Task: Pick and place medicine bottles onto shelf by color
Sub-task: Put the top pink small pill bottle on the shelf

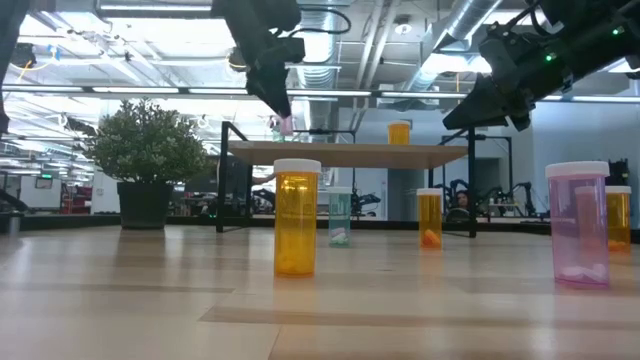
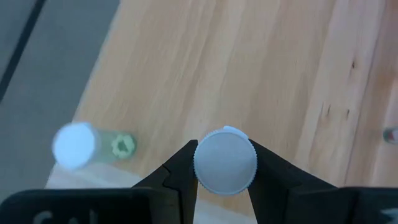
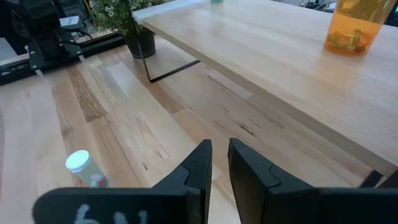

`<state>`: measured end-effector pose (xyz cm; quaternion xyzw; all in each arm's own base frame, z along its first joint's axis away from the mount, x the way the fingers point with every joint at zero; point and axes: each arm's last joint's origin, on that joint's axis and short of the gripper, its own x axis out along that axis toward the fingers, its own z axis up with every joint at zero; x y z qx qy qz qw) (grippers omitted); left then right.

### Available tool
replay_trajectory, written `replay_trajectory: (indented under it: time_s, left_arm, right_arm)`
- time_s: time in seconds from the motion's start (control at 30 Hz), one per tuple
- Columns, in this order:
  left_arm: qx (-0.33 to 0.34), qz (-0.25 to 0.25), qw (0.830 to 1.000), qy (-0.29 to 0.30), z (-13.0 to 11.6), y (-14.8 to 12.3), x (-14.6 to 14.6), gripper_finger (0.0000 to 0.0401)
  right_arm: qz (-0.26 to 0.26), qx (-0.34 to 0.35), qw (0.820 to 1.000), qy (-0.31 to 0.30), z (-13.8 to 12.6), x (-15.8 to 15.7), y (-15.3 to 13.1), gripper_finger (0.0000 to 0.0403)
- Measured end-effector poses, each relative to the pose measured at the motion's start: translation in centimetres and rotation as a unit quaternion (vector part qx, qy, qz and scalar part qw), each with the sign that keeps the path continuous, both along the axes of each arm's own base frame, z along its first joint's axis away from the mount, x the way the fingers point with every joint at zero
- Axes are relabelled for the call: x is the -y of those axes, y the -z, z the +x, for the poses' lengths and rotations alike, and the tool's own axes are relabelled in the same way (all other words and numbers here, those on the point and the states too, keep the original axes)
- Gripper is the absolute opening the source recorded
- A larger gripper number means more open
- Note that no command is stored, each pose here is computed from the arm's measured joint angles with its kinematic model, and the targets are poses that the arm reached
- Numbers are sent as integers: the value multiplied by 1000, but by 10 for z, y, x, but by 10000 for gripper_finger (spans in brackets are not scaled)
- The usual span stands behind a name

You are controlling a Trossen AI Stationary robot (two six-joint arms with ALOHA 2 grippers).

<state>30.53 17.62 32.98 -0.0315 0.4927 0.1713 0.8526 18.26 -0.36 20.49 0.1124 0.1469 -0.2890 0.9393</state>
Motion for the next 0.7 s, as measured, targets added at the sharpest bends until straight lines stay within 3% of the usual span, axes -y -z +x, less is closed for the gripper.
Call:
replay_trajectory:
  time_s: [0.7]
  left_arm:
    - [5, -3, 1000, -3, 3, 4, 0, 101]
  right_arm:
    - [0, 0, 1000, 0, 0, 0, 0, 76]
